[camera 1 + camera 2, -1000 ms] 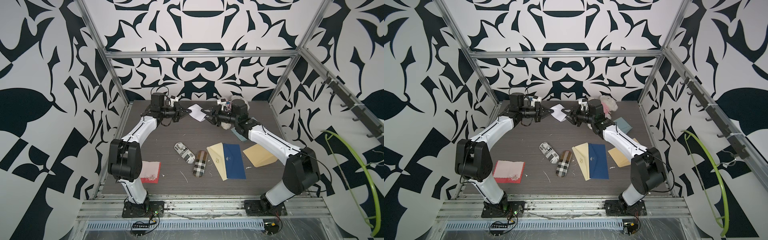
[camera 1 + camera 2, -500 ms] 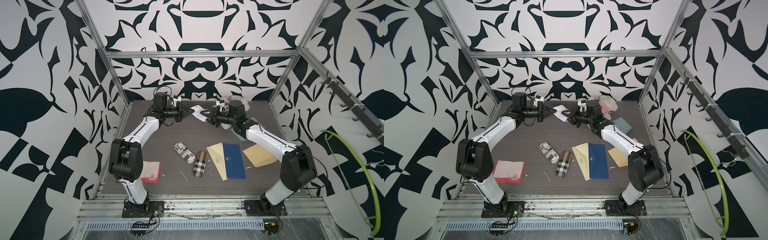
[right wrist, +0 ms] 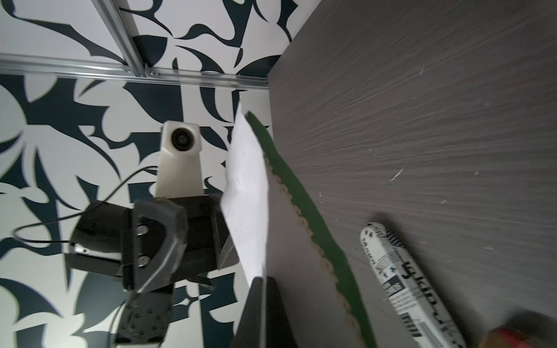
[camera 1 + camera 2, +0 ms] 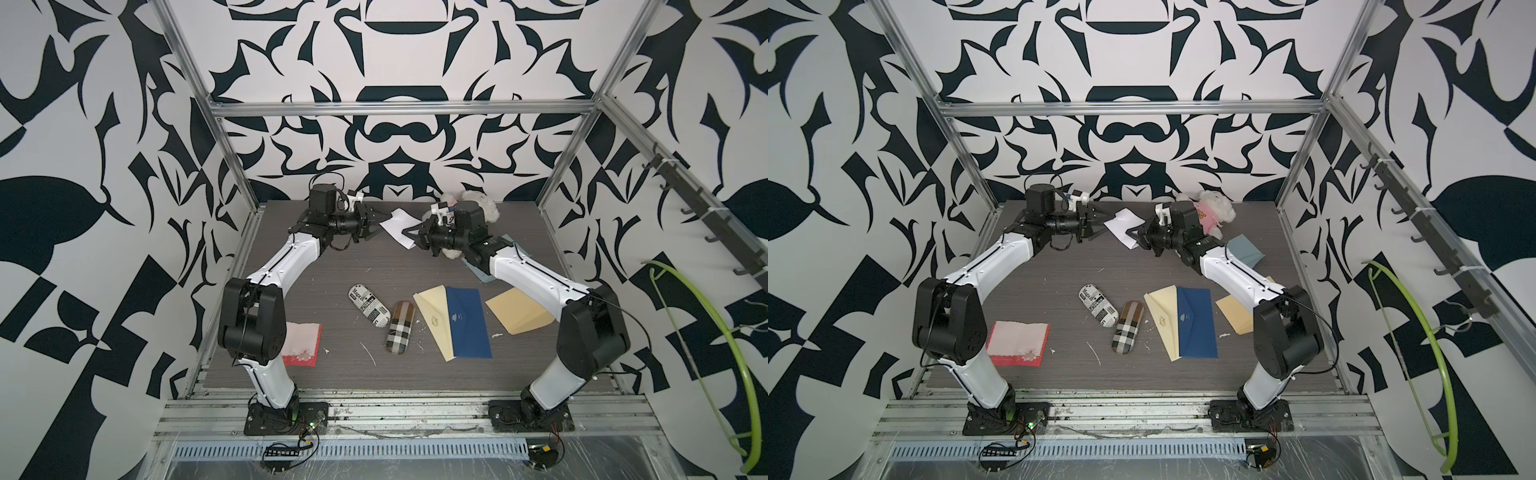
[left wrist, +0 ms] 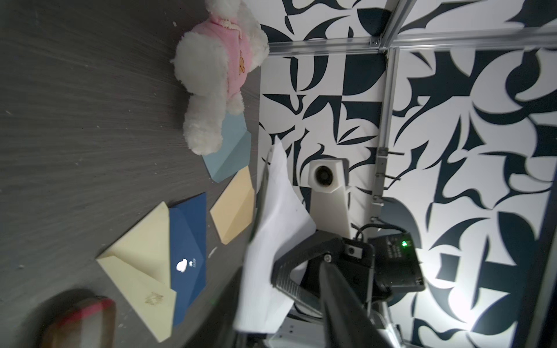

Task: Take the letter paper out of the envelope
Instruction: Unfold the letter paper.

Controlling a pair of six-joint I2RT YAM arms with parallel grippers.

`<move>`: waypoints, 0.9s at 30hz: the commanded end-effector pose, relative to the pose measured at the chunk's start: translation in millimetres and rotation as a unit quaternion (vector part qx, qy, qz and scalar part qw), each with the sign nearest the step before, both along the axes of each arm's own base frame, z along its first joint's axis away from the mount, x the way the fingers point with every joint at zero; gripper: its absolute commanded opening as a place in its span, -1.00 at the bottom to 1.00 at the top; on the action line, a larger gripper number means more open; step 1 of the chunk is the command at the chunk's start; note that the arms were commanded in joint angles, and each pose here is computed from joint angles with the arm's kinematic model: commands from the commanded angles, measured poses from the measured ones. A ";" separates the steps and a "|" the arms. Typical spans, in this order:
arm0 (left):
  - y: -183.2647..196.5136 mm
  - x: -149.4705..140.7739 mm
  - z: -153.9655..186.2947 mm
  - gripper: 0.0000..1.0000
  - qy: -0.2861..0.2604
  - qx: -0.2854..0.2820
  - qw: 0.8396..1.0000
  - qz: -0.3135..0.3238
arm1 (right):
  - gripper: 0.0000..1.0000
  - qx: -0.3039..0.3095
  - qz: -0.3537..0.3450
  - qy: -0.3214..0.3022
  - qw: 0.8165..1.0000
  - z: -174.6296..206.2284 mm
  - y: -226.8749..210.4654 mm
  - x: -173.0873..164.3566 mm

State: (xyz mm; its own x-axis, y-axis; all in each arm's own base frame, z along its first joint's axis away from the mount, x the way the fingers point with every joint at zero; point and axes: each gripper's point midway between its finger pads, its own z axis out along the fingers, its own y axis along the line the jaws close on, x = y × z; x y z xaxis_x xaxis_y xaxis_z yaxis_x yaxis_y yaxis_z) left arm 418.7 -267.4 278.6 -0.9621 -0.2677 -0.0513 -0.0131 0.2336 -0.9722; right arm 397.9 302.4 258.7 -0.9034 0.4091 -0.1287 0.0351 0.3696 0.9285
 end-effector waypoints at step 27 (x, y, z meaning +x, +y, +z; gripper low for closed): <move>42.1 -17.5 -3.2 0.78 0.205 0.053 0.971 0.113 | -1.00 -0.638 0.157 -0.660 0.365 51.7 8.5 -44.4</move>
